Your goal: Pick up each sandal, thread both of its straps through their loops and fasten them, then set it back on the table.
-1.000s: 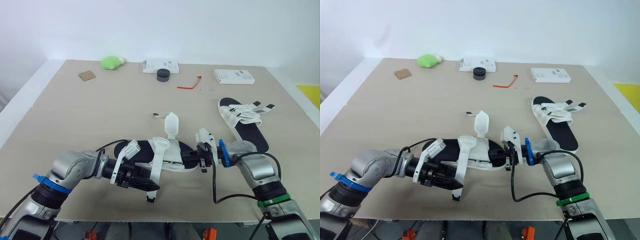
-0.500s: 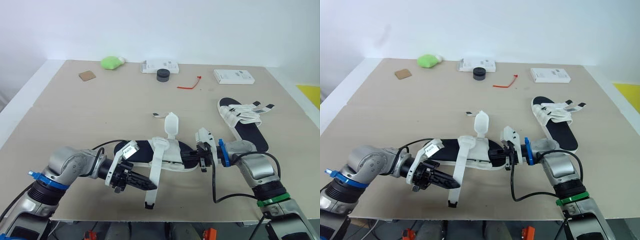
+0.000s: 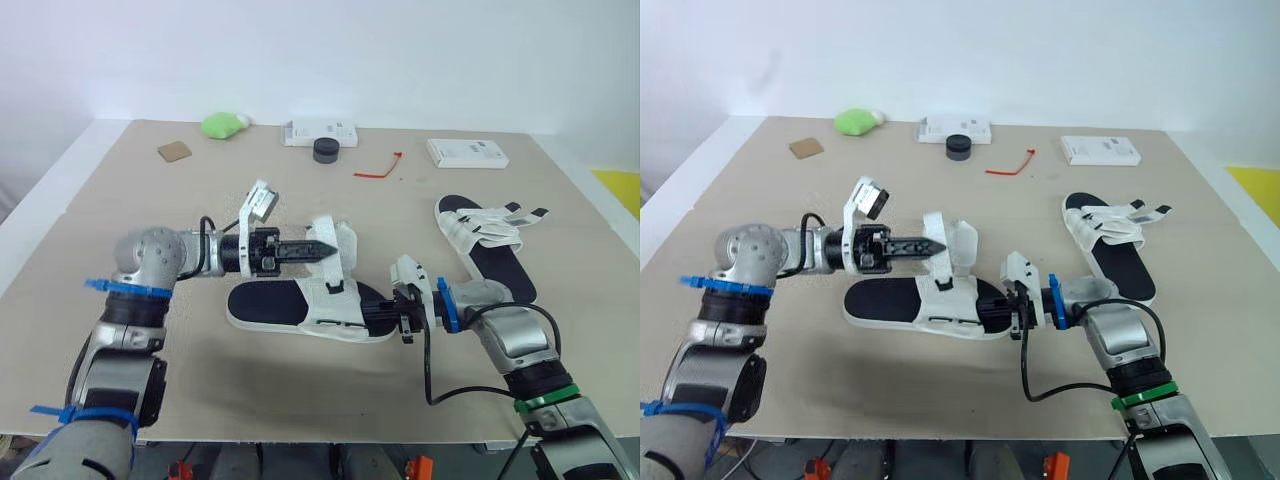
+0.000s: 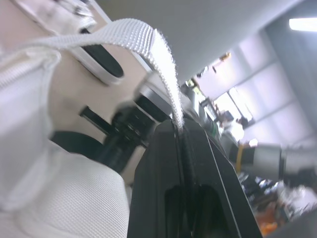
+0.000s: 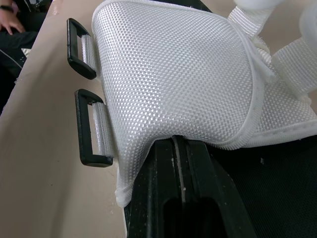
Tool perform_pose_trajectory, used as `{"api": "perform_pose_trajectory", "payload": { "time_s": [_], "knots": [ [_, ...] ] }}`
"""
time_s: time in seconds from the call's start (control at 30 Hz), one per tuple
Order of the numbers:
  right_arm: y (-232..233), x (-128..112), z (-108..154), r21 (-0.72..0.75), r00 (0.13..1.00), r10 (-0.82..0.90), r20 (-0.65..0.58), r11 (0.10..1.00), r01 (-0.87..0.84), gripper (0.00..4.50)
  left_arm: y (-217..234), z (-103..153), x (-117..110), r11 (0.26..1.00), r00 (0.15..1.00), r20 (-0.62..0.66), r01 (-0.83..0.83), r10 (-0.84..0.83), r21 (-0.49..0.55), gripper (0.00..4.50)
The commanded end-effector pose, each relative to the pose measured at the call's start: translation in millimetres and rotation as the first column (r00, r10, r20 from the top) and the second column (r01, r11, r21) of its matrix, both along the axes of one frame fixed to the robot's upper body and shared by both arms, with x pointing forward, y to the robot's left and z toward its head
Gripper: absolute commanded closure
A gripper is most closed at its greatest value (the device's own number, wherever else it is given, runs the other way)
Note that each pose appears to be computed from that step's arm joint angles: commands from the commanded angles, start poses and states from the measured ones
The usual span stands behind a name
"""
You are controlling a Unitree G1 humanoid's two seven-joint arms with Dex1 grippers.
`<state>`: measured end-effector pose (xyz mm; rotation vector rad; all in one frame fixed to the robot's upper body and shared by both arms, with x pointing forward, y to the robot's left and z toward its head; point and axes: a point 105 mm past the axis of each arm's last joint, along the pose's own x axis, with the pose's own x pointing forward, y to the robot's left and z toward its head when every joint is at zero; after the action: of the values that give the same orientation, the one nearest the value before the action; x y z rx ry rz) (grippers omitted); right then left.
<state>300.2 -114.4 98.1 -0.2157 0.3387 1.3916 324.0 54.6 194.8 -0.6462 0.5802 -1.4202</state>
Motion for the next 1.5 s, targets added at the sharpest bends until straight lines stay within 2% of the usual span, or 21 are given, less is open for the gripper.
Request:
{"api": "perform_pose_trajectory", "payload": {
  "time_s": [0.03, 0.17, 0.3, 0.47, 0.57, 0.7, 0.77, 0.9, 1.0, 1.33, 1.5],
  "knots": [
    [-10.3, -0.5, -28.4, -0.080, 0.994, -0.071, -0.084, 0.995, 0.064, 4.50, -1.5, 0.2, 9.5, 1.000, 0.999, -0.035, 0.000, 0.000, 0.025, 4.44],
    [-10.4, -0.8, -28.1, -0.077, 0.994, -0.074, -0.084, 0.995, 0.068, 4.50, -0.9, -3.1, 8.7, 0.998, 0.995, -0.094, 0.043, -0.039, 0.037, 4.44],
    [-12.6, -1.9, -29.0, -0.078, 0.993, -0.080, -0.085, 0.994, 0.074, 4.50, -2.5, -5.0, -7.1, 0.989, 0.981, -0.139, 0.142, -0.136, 0.036, 4.44],
    [-12.6, -1.0, -28.4, -0.075, 0.993, -0.085, -0.085, 0.994, 0.078, 4.50, -2.0, -17.3, -22.7, 0.966, 0.968, -0.113, 0.236, -0.224, 0.106, 4.44],
    [-11.6, -0.3, -27.2, -0.070, 0.993, -0.083, -0.084, 0.995, 0.077, 4.50, -3.0, -26.6, -22.7, 0.962, 0.968, -0.115, 0.238, -0.223, 0.133, 4.44],
    [-11.1, -0.3, -26.9, -0.069, 0.993, -0.080, -0.084, 0.995, 0.075, 4.50, -6.0, -25.2, -16.9, 0.966, 0.973, -0.088, 0.223, -0.213, 0.129, 4.44],
    [-11.4, -0.1, -27.6, -0.072, 0.993, -0.081, -0.084, 0.995, 0.075, 4.50, -7.7, -22.3, -11.8, 0.971, 0.977, -0.076, 0.206, -0.198, 0.119, 4.44],
    [-11.1, 0.1, -27.1, -0.071, 0.993, -0.082, -0.084, 0.995, 0.076, 4.50, -11.1, -3.7, -4.9, 0.981, 0.978, -0.087, 0.192, -0.188, 0.036, 4.44],
    [-12.4, -0.1, -28.5, -0.074, 0.993, -0.085, -0.086, 0.994, 0.079, 4.50, -11.2, 0.3, -2.0, 0.983, 0.979, -0.096, 0.182, -0.178, 0.035, 4.44],
    [-13.9, -2.2, -30.6, -0.077, 0.991, -0.090, -0.094, 0.994, 0.083, 4.50, -4.0, -22.6, -8.9, 0.967, 0.974, -0.115, 0.213, -0.198, 0.142, 4.44],
    [-13.6, -2.2, -30.0, -0.074, 0.992, -0.090, -0.093, 0.994, 0.083, 4.50, -4.8, -30.5, -6.9, 0.967, 0.975, -0.116, 0.205, -0.189, 0.151, 4.44]
  ]
}}
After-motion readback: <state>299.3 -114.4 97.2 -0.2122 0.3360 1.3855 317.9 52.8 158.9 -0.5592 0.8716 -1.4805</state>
